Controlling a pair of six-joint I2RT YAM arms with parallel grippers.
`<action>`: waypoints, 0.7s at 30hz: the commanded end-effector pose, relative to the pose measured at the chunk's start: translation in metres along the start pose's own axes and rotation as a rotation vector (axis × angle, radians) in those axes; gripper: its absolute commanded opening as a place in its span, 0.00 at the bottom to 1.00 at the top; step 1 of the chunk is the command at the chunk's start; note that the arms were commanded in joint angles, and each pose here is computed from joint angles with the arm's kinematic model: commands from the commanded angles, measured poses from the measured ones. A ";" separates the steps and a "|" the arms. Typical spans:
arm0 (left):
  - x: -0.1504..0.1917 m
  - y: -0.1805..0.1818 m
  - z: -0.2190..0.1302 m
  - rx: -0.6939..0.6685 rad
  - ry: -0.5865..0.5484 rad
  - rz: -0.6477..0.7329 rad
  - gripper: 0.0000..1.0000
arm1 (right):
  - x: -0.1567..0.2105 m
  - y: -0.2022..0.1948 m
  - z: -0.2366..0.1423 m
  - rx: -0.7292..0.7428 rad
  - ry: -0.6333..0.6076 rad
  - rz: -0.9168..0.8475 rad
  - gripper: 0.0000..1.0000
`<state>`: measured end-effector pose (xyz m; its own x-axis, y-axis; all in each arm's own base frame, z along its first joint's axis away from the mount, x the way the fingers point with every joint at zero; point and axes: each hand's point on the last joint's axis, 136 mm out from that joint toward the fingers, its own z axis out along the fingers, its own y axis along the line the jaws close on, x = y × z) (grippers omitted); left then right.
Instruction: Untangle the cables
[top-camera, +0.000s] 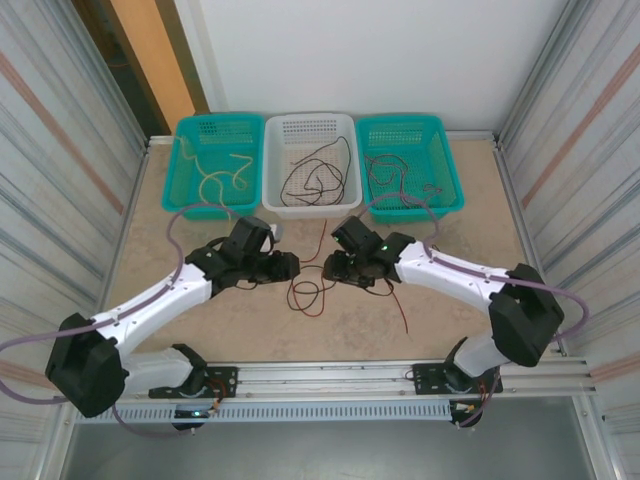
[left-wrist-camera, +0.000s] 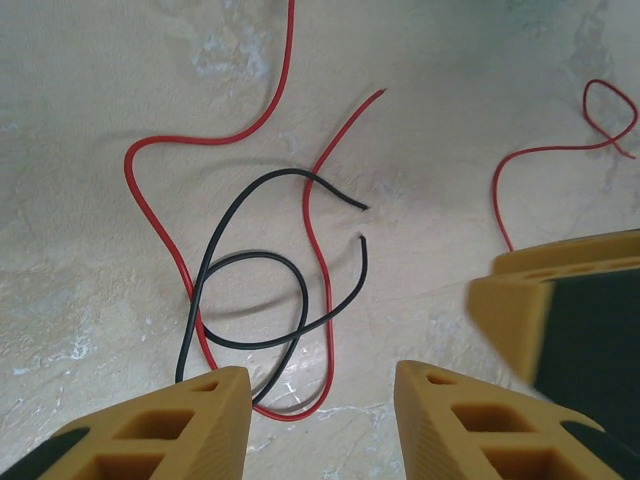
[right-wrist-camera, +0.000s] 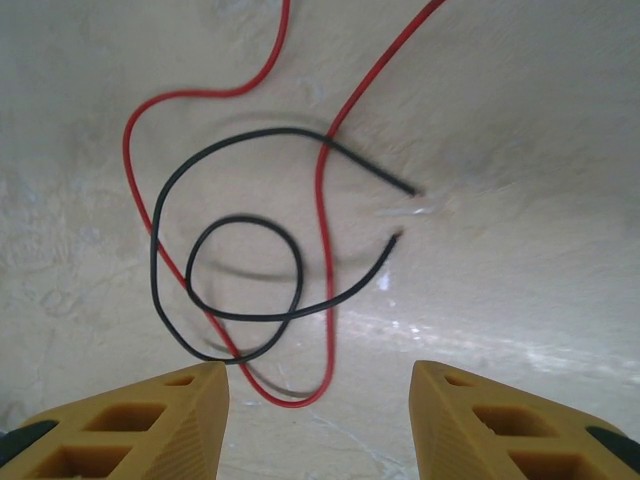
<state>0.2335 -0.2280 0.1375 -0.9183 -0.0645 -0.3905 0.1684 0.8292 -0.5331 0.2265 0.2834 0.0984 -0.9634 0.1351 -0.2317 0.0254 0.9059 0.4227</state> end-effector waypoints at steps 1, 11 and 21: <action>-0.004 -0.003 -0.011 -0.007 -0.020 0.015 0.44 | 0.007 0.007 0.016 0.003 0.002 0.051 0.49; 0.006 0.006 -0.013 -0.019 -0.023 -0.002 0.42 | 0.011 0.004 0.044 0.061 0.064 0.022 0.43; 0.008 0.008 -0.013 -0.019 -0.024 -0.005 0.41 | 0.018 -0.004 0.049 0.079 0.042 0.131 0.43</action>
<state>0.2241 -0.2175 0.1385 -0.9146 -0.0733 -0.3977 0.1620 0.8346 -0.5265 0.2247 0.3042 0.0535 -0.9717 0.1781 -0.1549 0.1068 0.9171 0.3841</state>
